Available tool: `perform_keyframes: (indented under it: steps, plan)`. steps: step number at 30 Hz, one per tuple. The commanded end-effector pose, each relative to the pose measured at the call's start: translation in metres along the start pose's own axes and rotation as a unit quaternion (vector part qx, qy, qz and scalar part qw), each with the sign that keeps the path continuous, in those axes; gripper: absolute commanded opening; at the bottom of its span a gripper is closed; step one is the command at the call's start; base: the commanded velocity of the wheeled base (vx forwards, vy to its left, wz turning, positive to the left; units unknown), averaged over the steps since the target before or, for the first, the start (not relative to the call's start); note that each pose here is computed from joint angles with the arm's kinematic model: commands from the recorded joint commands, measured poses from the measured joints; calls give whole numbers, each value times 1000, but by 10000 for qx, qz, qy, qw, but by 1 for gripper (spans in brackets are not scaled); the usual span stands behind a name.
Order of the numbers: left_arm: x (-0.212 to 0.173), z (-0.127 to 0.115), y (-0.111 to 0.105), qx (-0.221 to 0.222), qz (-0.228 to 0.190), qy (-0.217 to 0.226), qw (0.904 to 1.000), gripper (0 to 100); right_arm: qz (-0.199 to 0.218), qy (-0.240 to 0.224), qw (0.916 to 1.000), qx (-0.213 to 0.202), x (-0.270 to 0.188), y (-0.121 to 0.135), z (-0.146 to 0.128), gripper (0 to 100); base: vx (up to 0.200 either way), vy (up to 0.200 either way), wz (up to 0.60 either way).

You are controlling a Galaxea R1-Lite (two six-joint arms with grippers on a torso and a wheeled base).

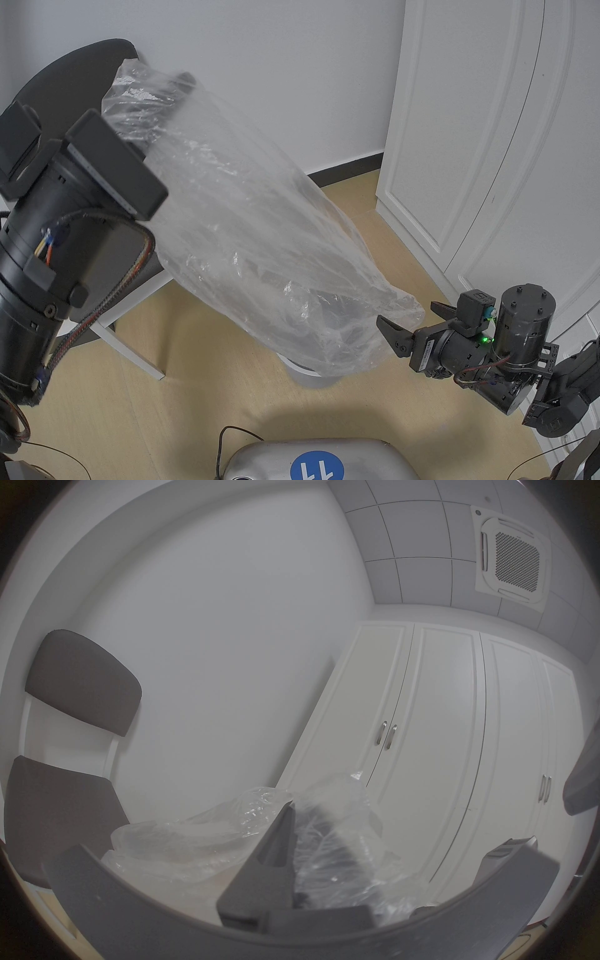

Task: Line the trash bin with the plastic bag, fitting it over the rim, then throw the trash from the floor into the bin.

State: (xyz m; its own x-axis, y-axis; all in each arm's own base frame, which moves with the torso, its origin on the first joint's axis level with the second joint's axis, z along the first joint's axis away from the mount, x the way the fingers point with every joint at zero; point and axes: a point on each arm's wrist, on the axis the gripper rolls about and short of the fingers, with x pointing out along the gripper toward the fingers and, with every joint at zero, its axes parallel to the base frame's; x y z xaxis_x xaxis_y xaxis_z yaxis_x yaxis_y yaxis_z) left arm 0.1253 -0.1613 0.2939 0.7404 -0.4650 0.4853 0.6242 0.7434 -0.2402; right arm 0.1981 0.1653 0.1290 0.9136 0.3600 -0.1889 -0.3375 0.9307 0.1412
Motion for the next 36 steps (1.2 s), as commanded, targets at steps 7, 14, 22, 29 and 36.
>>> perform_keyframes:
  steps: [7, 14, 22, 29, 36]
  plan:
    - [0, -1, 0, 4, 5, 20, 10000, 0, 90, -94, 9999, 99, 11, 8, -8, 100, 0, 0, 0]
    - [0, -1, 0, 1, 5, 13, 10000, 0, 168, -59, 9998, 78, 10, 11, -11, 100, 0, 0, 0]
    - [1, -2, 0, 9, 7, 35, 10000, 0, 186, -108, 9997, 93, 8, 12, -9, 0, 0, 0, 0]
    - [2, -6, 0, 33, 18, 91, 10000, 0, 186, -211, 9995, 125, 7, 13, -4, 0, 0, 0, 0]
    - [-1, -23, 3, 155, 8, 440, 9989, 0, 208, -883, 9956, 253, -10, 8, 28, 0, 0, 0, 0]
